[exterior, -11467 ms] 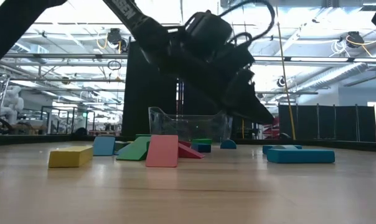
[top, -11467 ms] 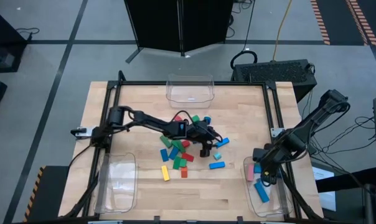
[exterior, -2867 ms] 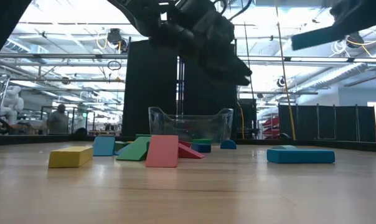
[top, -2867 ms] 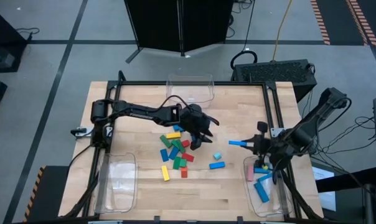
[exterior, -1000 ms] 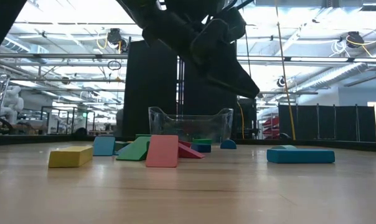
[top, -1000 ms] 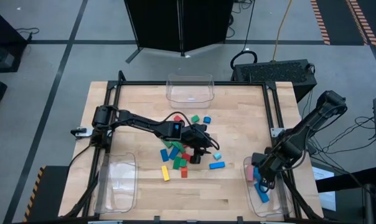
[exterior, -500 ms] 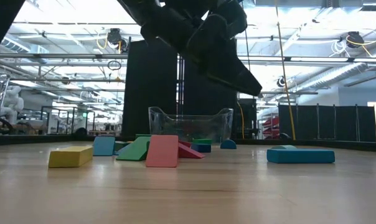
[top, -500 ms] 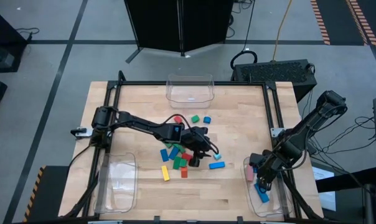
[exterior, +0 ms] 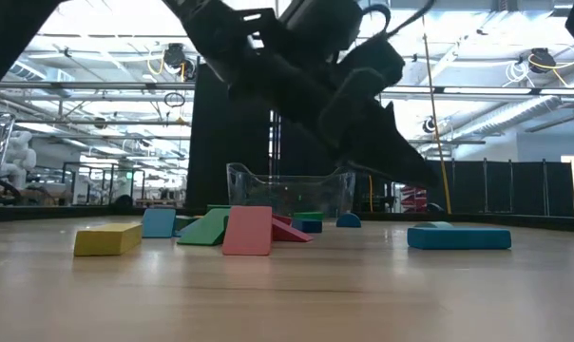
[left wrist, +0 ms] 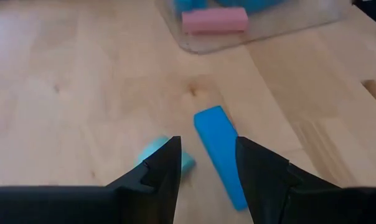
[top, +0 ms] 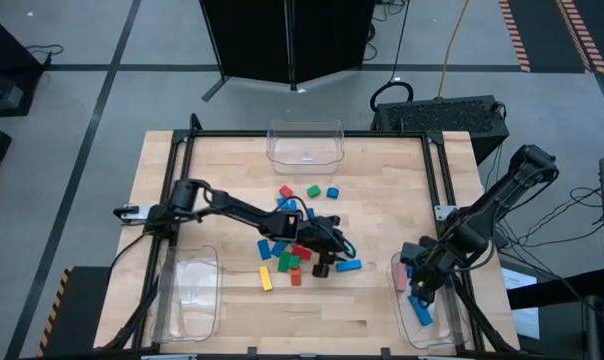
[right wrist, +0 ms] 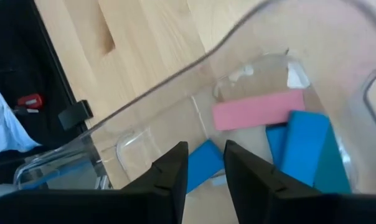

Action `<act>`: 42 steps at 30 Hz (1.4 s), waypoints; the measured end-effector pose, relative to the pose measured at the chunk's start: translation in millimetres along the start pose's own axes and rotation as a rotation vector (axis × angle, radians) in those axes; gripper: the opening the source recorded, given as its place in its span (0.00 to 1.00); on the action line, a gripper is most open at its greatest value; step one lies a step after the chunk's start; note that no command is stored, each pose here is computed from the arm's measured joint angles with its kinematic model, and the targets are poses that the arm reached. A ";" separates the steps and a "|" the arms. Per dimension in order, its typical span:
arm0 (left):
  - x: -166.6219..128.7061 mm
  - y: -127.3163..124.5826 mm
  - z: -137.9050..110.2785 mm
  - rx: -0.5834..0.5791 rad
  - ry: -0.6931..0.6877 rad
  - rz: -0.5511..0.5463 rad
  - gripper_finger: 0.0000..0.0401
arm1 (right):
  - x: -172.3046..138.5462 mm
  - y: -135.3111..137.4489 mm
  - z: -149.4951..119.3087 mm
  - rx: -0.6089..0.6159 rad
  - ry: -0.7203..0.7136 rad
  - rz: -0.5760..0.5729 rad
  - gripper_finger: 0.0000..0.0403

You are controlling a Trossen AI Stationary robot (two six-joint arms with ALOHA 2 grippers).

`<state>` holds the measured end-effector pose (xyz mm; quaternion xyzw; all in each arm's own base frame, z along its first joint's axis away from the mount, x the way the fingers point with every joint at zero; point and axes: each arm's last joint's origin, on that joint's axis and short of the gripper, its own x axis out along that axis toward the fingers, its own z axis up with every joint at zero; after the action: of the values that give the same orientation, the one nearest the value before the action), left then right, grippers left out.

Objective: Sort blocks by size
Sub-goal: Put the light blue rectangle block into the bottom right transparent bin

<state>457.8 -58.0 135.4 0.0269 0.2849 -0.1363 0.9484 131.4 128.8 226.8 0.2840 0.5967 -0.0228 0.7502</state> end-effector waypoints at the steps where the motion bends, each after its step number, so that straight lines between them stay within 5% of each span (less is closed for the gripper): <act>1: 1.8 -2.1 -2.1 -0.022 0.008 -0.004 0.38 | -1.7 -0.6 0.3 -0.013 -0.016 0.002 0.23; 10: 14.5 -31.1 -17.4 -0.023 0.088 0.101 0.55 | -21.0 -8.3 4.3 -0.044 -0.204 0.022 0.23; 19: 17.1 -35.7 -19.9 -0.020 0.090 0.146 0.77 | -26.6 -10.3 4.2 -0.040 -0.240 0.038 0.23; 42: 22.8 -35.7 -23.1 0.021 0.063 0.070 0.56 | -26.6 -10.2 4.2 -0.041 -0.240 0.039 0.23</act>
<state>454.0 -94.9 104.5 0.0510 0.3119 -0.1052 0.9429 123.7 110.2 247.5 0.2753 0.4972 -0.0299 0.8223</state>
